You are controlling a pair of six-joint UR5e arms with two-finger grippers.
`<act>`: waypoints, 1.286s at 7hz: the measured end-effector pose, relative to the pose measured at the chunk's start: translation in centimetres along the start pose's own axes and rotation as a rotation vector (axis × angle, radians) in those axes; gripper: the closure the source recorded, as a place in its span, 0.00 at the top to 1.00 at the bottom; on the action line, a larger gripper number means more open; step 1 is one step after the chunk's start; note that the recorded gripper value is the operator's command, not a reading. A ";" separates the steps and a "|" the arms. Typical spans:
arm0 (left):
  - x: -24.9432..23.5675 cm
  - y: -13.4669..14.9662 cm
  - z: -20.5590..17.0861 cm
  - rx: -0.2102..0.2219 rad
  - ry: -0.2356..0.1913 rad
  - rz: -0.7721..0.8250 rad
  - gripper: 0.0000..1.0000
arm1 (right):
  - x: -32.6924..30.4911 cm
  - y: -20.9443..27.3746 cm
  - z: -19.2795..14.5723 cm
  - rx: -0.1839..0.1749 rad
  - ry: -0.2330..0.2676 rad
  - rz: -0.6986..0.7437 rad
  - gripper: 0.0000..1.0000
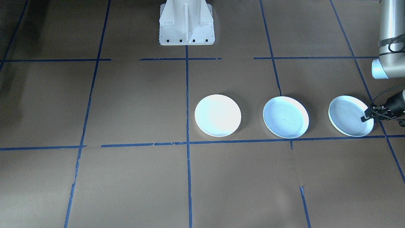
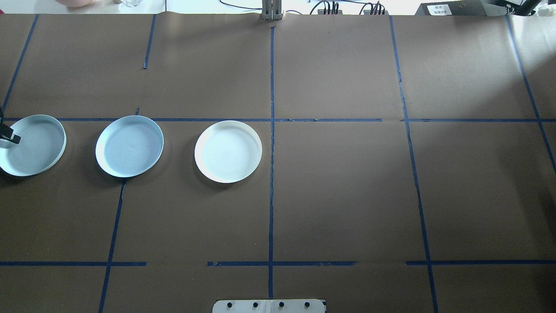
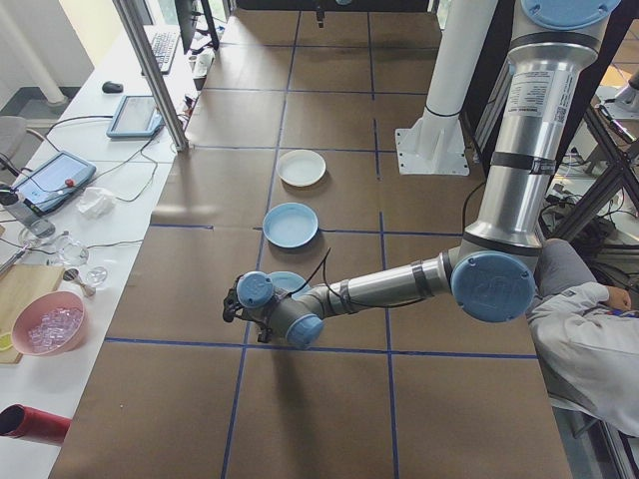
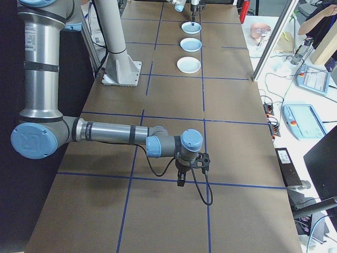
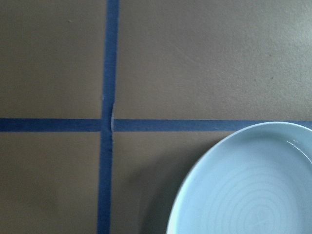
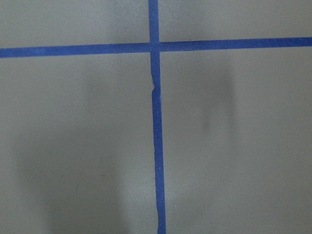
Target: Stack plate in center
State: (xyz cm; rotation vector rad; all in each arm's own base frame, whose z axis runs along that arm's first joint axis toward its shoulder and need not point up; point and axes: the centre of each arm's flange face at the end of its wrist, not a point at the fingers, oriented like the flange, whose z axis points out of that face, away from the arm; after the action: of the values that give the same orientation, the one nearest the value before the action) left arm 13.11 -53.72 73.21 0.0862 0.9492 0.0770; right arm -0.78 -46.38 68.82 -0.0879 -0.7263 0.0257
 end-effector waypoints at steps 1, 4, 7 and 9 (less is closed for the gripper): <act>-0.2 0.2 -0.2 -0.001 0.005 -0.003 0.00 | 0.0 0.0 0.0 0.000 0.000 0.000 1.00; -2.1 2.2 -2.8 0.005 0.062 0.002 0.00 | 0.0 0.0 0.0 0.000 0.000 0.000 1.00; -1.3 1.9 -6.2 0.040 0.139 0.039 0.00 | 0.0 0.0 0.0 0.000 0.000 0.000 1.00; 2.6 -1.0 -7.2 0.060 0.168 0.081 0.00 | 0.0 0.0 0.0 0.000 0.000 0.000 1.00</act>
State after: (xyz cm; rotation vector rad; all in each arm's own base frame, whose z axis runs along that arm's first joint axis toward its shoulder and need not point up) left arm 8.73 -54.12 66.85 0.1761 1.1162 0.1319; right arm -0.78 -46.38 68.82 -0.0877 -0.7264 0.0257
